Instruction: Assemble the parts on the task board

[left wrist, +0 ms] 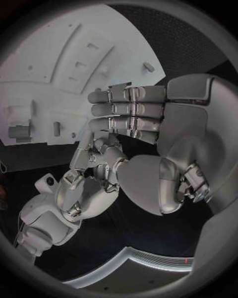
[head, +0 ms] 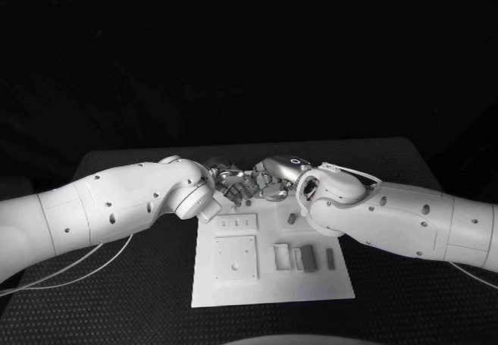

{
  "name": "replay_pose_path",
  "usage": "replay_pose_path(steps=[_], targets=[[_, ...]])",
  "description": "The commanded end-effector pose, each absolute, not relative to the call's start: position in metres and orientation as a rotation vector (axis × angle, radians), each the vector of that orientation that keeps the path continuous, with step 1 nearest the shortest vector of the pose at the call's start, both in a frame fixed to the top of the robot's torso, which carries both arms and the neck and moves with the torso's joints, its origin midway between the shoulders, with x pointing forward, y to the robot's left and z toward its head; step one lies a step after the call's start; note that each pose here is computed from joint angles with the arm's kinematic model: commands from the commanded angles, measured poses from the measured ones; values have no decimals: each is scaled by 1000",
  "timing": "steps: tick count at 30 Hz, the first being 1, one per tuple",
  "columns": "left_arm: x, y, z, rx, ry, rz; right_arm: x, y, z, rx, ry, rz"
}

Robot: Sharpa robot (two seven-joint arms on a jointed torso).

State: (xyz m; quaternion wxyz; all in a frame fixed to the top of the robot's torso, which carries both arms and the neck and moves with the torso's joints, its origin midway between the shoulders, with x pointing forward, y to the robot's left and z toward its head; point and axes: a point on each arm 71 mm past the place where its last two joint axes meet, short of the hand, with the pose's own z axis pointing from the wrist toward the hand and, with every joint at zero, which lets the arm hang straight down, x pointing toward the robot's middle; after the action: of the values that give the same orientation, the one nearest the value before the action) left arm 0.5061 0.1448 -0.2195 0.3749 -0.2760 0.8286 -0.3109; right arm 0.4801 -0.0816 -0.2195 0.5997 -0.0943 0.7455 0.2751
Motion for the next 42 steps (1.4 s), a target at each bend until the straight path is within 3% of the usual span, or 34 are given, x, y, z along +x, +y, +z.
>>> replay_pose_path(steps=[1, 17, 42], targets=[[506, 141, -216, -697, 2124, -836, 477, -79, -224, -237, 1750, 648], [505, 140, -217, -702, 2140, -842, 480, -85, -224, -54, 1758, 725], [505, 139, -218, -688, 2145, -841, 482, -88, -226, -30, 1764, 678]])
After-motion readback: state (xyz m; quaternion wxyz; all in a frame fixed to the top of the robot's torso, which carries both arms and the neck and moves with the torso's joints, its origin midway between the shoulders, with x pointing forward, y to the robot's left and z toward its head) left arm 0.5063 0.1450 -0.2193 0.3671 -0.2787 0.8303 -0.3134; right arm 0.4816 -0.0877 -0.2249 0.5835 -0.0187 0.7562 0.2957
